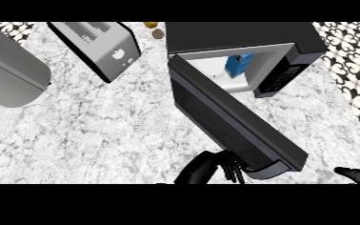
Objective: Pick up the milk, place it into the microwave and close the microwave
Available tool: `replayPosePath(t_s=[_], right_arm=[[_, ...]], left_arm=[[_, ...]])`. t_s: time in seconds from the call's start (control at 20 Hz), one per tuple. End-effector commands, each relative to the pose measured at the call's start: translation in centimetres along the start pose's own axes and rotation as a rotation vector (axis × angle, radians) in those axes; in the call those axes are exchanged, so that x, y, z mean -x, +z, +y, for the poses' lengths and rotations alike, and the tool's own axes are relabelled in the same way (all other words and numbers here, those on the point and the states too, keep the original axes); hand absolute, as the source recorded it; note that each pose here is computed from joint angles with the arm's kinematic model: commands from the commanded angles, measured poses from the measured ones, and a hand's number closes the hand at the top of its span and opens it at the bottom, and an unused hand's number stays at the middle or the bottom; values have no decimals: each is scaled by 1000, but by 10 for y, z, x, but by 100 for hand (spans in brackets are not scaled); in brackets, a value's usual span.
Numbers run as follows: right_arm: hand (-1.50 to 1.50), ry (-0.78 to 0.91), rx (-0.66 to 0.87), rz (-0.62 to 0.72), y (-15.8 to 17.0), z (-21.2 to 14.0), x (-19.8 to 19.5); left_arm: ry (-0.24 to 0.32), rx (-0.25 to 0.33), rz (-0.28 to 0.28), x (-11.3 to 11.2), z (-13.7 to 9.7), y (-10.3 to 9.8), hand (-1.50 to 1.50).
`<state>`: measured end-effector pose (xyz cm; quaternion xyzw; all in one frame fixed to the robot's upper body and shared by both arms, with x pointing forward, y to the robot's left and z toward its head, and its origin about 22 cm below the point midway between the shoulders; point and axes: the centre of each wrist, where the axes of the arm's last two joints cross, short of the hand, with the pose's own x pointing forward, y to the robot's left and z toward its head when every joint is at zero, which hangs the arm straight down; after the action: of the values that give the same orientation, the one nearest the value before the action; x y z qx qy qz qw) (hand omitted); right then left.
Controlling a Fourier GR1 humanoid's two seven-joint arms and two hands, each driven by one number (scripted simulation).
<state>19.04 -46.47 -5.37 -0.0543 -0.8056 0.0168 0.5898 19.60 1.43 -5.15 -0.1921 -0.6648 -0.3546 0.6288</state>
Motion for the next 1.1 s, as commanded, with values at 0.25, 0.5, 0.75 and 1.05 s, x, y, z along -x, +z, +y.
replayPosePath(t_s=[0.25, 0.5, 0.75, 1.05], right_arm=[[-150, -120, -140, -112, -28, 18, -12], [-150, -128, -201, -115, -48, 24, -24], [-150, -124, -248, -150, -70, 26, -39], [-150, -131, -275, -214, -96, 31, -59]], left_arm=[[-3, -97, -72, -33, 16, -35, 150], [-47, -171, -166, -55, 35, -57, 150], [-72, -210, -185, -71, 51, -76, 150], [-73, -271, -196, -90, 70, -95, 150]])
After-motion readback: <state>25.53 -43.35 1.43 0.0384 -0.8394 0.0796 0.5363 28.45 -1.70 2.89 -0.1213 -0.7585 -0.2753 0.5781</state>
